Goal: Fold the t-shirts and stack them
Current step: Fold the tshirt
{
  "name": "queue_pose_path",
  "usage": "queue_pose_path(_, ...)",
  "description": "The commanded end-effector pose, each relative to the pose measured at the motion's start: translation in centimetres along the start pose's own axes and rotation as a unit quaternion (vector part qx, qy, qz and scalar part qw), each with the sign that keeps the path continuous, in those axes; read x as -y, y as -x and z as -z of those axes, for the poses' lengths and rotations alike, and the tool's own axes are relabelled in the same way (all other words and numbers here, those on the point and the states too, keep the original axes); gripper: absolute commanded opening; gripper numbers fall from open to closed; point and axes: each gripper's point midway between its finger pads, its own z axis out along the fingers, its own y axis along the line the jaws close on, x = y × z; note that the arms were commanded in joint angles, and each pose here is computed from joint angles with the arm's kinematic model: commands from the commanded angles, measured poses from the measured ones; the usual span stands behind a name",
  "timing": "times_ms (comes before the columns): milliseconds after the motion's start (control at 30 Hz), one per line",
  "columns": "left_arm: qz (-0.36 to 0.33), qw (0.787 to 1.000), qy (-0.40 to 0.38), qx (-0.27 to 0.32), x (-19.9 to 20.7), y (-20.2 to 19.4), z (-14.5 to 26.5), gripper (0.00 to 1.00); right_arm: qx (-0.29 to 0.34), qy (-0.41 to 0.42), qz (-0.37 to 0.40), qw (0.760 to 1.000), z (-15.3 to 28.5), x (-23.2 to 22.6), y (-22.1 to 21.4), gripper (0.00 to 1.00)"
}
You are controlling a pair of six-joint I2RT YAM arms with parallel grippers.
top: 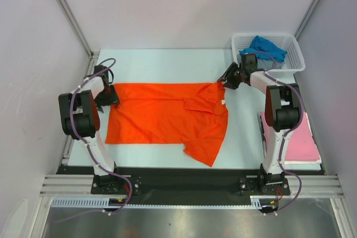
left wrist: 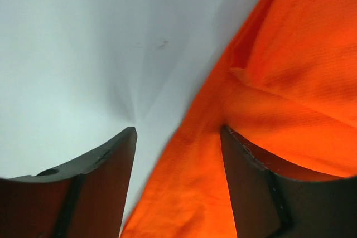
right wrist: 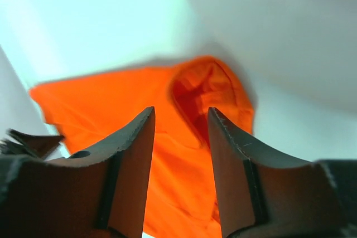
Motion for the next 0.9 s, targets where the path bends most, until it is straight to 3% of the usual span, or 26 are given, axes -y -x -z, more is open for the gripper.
queue_pose_path(0, 0.011, 1.000, 0.005, 0.024, -0.9, 1.4, 2.7, 0.69, 0.033, 0.040, -0.026, 0.998, -0.2, -3.0, 2.6, 0.47)
queue_pose_path(100, 0.026, 0.998, -0.020, 0.057, -0.4, 3.1, 5.2, 0.66, 0.040, 0.031, -0.052, 0.997, -0.7, -2.8, 2.8, 0.50)
queue_pose_path(233, 0.041, 0.989, -0.100, 0.101, 2.6, 6.8, 7.1, 0.49, 0.044, 0.012, -0.079, 0.996, -1.5, -2.0, 3.2, 0.50)
queue_pose_path(400, 0.053, 0.975, -0.199, 0.086, 7.0, 8.7, 6.3, 0.40, 0.041, 0.010, -0.115, 0.992, -2.4, -2.2, 3.2, 0.41)
queue_pose_path(600, 0.074, 0.965, -0.244, 0.061, 9.9, 10.4, 4.2, 0.38, 0.041, -0.018, -0.121, 0.992, -2.2, -1.3, 2.5, 0.41)
queue_pose_path(867, 0.088, 0.962, -0.256, 0.030, 11.0, 9.5, 1.9, 0.38, 0.051, -0.062, -0.086, 0.993, -2.7, -0.6, 2.1, 0.43)
